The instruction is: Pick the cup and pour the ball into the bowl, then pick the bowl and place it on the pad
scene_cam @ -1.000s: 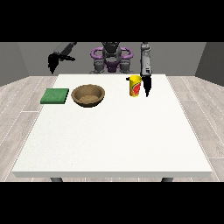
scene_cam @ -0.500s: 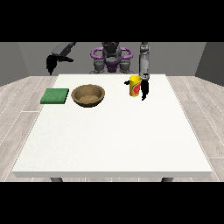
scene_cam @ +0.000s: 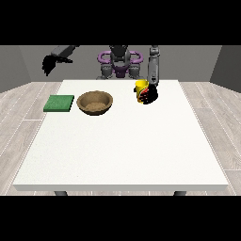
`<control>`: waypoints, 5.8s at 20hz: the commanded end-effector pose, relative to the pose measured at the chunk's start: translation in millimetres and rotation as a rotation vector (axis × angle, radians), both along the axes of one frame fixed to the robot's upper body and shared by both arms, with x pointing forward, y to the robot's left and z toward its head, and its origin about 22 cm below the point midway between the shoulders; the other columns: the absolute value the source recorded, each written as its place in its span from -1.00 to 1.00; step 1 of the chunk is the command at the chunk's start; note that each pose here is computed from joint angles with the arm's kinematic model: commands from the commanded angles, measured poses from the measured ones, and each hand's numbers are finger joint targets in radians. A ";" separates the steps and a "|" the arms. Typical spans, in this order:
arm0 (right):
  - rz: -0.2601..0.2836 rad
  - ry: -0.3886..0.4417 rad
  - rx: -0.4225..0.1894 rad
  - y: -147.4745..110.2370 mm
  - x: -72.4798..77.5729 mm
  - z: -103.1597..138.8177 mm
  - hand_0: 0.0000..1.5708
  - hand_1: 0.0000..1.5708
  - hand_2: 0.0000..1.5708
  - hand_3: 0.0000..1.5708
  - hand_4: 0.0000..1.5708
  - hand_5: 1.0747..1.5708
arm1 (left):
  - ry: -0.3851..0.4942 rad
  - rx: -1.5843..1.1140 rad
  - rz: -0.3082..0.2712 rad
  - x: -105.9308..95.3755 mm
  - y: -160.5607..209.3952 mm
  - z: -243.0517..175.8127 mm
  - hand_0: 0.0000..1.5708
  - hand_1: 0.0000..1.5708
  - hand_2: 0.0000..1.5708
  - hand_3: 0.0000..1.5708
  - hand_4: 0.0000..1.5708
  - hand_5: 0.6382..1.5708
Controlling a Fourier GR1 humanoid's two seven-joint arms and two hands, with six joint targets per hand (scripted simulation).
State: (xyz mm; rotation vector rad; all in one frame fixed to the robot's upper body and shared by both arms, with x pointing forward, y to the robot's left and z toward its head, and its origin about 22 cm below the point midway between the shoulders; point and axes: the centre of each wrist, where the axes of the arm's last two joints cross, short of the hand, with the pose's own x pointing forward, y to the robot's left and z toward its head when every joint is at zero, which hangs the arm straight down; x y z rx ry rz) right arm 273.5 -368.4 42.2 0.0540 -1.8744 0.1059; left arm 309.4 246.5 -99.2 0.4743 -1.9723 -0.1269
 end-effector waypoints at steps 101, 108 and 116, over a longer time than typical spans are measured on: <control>-0.305 0.163 0.217 69.4 81.1 -93.2 -1.00 -1.00 -1.00 -1.00 -0.92 0.96 | 0.044 -0.043 -0.348 23.6 -48.2 169.4 -1.00 -1.00 -1.00 -1.00 -1.00 0.99; -0.553 0.476 -0.032 30.6 18.0 -147.7 1.00 1.00 1.00 0.38 0.08 0.73 | 0.008 -0.036 -0.410 23.0 -49.6 192.3 -1.00 -1.00 -1.00 -1.00 -0.40 0.99; -0.686 0.527 -0.290 40.3 51.4 -115.5 1.00 1.00 1.00 0.60 0.14 0.98 | 0.104 -0.091 -0.400 28.0 -53.4 165.0 -1.00 -1.00 -1.00 -1.00 0.14 0.77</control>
